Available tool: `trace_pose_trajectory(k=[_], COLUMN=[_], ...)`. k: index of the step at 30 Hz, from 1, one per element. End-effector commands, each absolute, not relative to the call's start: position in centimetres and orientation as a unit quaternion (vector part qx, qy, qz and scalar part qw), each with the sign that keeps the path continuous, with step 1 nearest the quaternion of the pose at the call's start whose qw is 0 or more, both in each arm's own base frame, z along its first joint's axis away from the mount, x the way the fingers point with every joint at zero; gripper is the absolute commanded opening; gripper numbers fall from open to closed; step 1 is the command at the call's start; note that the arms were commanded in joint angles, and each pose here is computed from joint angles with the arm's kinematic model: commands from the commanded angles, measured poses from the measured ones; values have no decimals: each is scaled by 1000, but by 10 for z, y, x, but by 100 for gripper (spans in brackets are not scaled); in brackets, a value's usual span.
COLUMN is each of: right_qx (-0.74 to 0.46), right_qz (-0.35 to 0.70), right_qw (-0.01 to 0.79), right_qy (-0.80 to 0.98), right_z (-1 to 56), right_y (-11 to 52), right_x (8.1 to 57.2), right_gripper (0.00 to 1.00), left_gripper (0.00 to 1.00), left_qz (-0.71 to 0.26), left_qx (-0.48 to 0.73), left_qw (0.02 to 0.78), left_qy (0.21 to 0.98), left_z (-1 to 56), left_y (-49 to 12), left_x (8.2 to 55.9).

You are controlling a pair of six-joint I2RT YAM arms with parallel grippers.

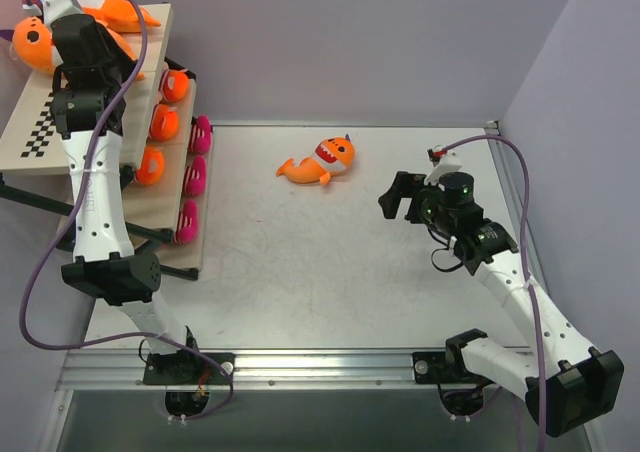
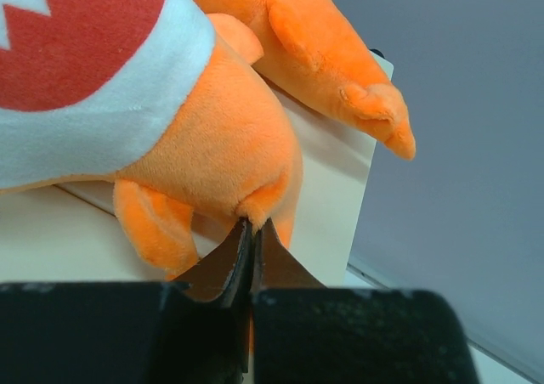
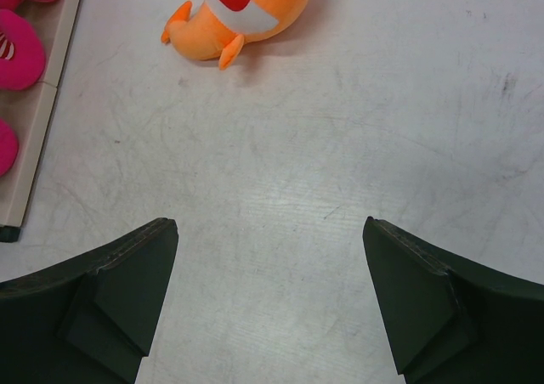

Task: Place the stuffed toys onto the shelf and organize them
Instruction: Place the stuffed toy onto shelf

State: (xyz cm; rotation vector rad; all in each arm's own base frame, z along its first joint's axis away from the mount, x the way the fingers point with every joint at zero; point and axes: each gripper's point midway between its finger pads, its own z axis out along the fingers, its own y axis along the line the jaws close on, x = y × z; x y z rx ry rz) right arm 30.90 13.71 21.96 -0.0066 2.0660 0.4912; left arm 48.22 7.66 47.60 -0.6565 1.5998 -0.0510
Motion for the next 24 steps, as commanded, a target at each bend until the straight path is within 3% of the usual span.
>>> trace_pose_trajectory(k=[1, 9, 24], right_qx=[1, 4, 8], right_qz=[198, 199, 200], right_qw=[510, 508, 508], right_qy=[837, 838, 838], right_z=[236, 235, 236], right_y=[134, 134, 133], right_x=[319, 320, 319], right_gripper=[95, 95, 95], left_gripper=[3, 8, 44], left_qz=[-41, -54, -54], left_qx=[-284, -309, -345], left_qw=[667, 679, 705], left_qy=[687, 664, 617], left_z=[493, 500, 514], left_y=[74, 77, 87], left_x=[487, 493, 478])
